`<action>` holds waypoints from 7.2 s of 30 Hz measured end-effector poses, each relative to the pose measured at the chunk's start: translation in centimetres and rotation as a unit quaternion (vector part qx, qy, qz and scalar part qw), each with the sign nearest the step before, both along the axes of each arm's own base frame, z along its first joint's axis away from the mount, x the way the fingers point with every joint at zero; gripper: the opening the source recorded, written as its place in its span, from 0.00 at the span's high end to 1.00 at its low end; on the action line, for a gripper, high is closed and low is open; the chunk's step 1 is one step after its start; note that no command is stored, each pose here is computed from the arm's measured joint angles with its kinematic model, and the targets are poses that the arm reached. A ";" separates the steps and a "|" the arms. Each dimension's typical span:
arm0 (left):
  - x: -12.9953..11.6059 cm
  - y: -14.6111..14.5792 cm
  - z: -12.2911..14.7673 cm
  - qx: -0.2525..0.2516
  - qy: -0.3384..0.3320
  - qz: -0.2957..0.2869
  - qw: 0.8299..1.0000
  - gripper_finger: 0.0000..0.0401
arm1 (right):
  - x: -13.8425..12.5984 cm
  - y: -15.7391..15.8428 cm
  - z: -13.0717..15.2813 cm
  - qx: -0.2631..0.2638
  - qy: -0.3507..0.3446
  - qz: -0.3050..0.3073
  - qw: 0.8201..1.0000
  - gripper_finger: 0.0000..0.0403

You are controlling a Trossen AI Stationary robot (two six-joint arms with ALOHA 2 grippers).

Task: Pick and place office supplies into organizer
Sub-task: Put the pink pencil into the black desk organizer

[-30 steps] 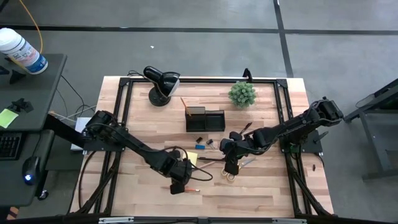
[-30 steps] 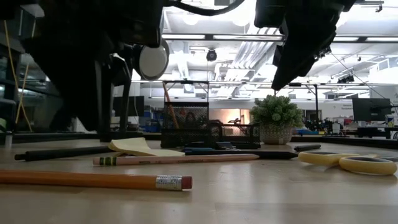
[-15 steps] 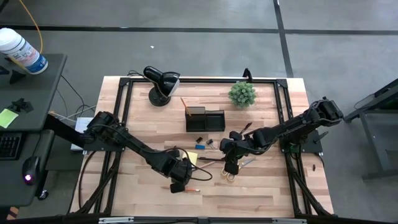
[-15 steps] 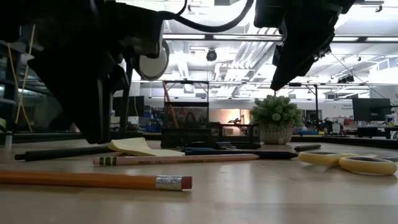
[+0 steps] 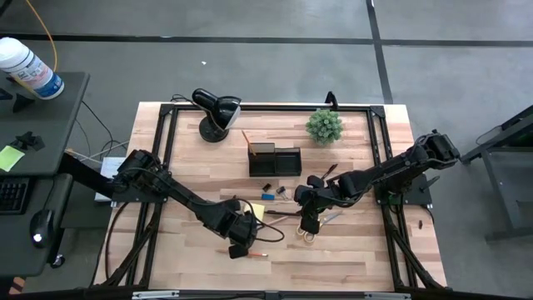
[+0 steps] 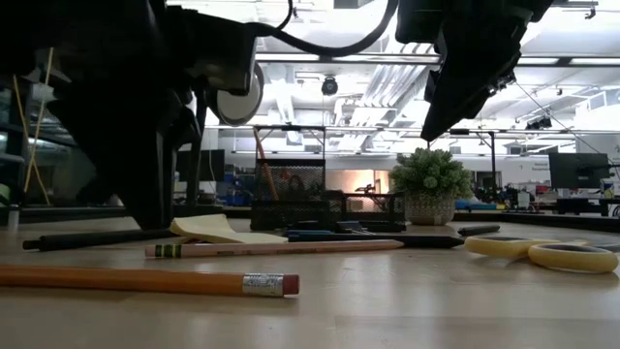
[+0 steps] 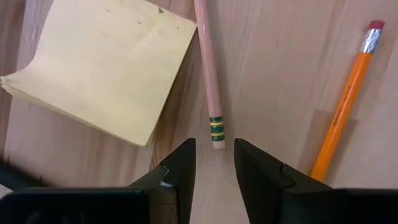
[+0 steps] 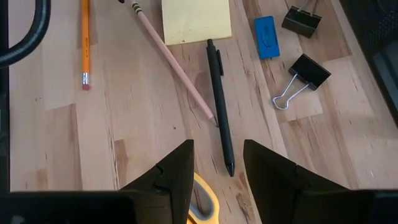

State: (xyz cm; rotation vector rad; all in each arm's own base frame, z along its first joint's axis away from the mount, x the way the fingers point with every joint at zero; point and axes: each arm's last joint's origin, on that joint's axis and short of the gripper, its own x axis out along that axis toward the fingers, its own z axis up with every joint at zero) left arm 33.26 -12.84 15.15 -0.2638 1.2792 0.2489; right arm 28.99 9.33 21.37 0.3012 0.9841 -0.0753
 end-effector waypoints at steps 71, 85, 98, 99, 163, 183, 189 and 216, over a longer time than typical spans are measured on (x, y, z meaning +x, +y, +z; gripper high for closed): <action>-1.4 0.3 2.9 0.043 -0.017 -0.019 0.999 1.00 | -0.7 -0.4 0.9 -0.023 -0.008 -0.001 1.000 0.66; -2.8 1.4 4.5 0.085 0.010 -0.009 0.996 1.00 | -5.2 -2.2 8.1 -0.032 -0.137 -0.040 0.989 0.66; -1.7 5.8 10.4 0.200 0.045 -0.044 0.978 1.00 | -6.6 -3.1 9.8 -0.027 -0.173 -0.051 0.983 0.66; -1.6 6.2 11.1 0.212 0.046 -0.043 0.975 1.00 | -6.6 -3.1 9.7 -0.028 -0.171 -0.050 0.984 0.66; -2.5 20.1 17.5 0.390 0.406 -0.403 0.721 1.00 | -6.5 -3.1 9.8 -0.030 -0.178 -0.057 0.982 0.66; -2.3 20.1 16.9 0.374 0.398 -0.392 0.740 1.00 | -6.5 -3.1 9.8 -0.030 -0.178 -0.057 0.982 0.66; -1.4 20.2 15.6 0.377 0.418 -0.373 0.737 1.00 | -6.5 -3.1 9.8 -0.030 -0.178 -0.057 0.982 0.66; -1.1 20.2 15.0 0.371 0.402 -0.337 0.766 0.95 | -6.5 -3.1 9.8 -0.031 -0.178 -0.056 0.982 0.66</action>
